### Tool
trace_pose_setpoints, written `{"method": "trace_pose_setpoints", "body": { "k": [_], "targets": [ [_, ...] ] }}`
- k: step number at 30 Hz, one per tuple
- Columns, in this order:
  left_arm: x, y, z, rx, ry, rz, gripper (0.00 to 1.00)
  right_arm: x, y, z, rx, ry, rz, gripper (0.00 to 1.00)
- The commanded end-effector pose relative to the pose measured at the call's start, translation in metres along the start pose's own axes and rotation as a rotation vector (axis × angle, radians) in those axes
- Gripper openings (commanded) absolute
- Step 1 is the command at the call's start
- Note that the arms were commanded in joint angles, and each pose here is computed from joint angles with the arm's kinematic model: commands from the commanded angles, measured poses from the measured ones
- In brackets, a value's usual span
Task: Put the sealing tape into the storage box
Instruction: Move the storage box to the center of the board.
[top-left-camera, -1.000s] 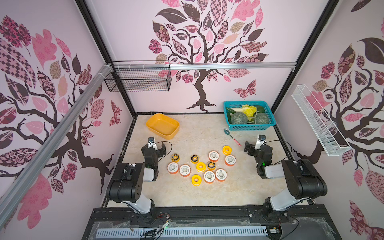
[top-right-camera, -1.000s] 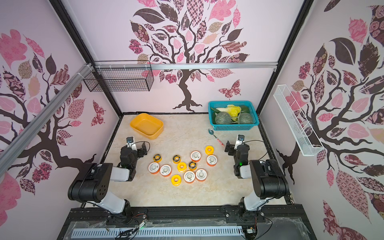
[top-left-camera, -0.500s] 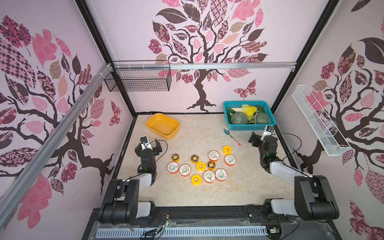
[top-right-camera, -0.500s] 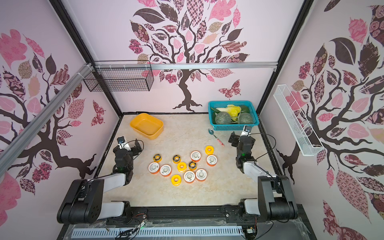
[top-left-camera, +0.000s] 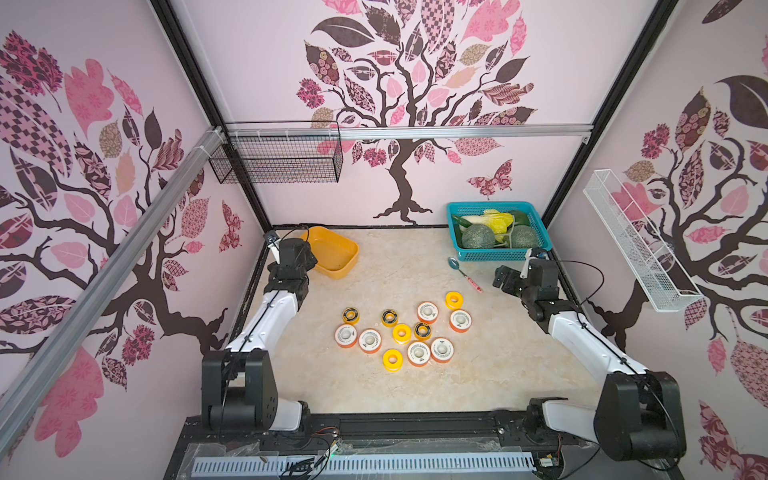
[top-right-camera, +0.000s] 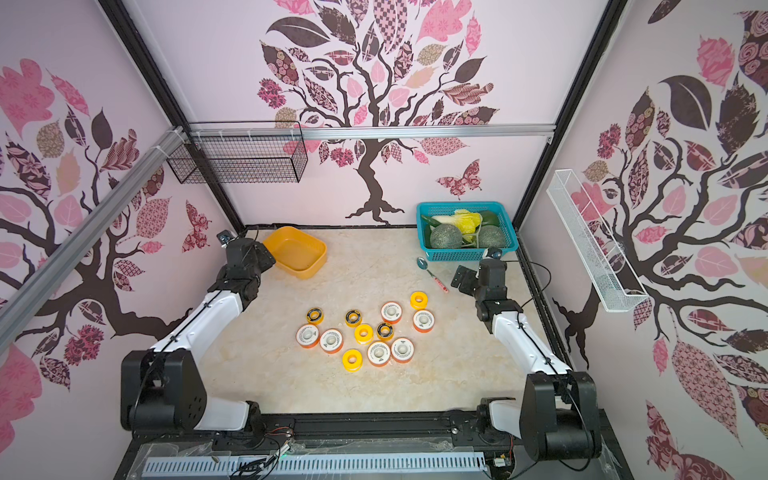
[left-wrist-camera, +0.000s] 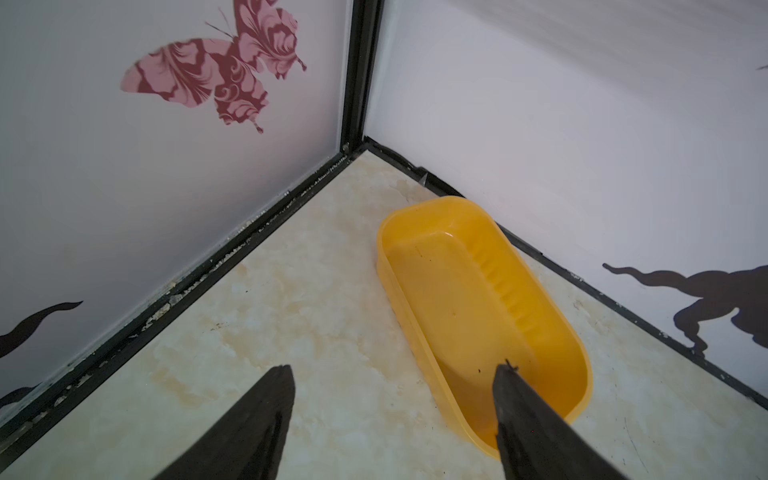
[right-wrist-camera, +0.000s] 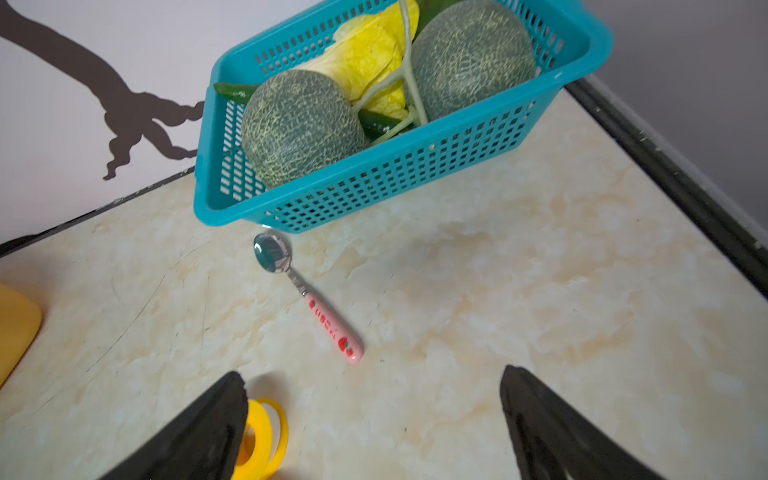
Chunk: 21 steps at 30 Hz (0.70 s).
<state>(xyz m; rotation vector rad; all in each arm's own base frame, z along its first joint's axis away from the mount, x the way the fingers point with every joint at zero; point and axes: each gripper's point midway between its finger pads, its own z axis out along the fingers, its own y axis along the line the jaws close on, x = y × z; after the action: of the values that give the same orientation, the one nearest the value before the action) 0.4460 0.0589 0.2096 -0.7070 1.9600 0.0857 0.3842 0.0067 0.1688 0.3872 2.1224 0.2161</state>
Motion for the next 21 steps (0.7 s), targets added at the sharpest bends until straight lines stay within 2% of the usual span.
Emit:
{"method": "trace_pose_setpoints", "body": {
  "k": [1, 6, 12, 21],
  "targets": [
    [0.043, 0.008, 0.019, -0.061, 0.247, -0.025, 0.78, -0.004, 0.022, -0.013, -0.099, 0.036, 0.005, 0.99],
    [0.052, 0.002, 0.06, -0.022, 0.383, -0.135, 0.6, -0.005, 0.023, -0.016, -0.102, 0.035, 0.009, 0.99],
    [0.055, -0.005, 0.089, -0.027, 0.413, -0.133, 0.61, -0.007, 0.022, -0.016, -0.097, 0.027, 0.012, 0.99],
    [0.081, -0.007, 0.118, -0.046, 0.484, -0.144, 0.58, -0.005, 0.021, -0.012, -0.091, 0.035, 0.014, 0.99]
  ]
}}
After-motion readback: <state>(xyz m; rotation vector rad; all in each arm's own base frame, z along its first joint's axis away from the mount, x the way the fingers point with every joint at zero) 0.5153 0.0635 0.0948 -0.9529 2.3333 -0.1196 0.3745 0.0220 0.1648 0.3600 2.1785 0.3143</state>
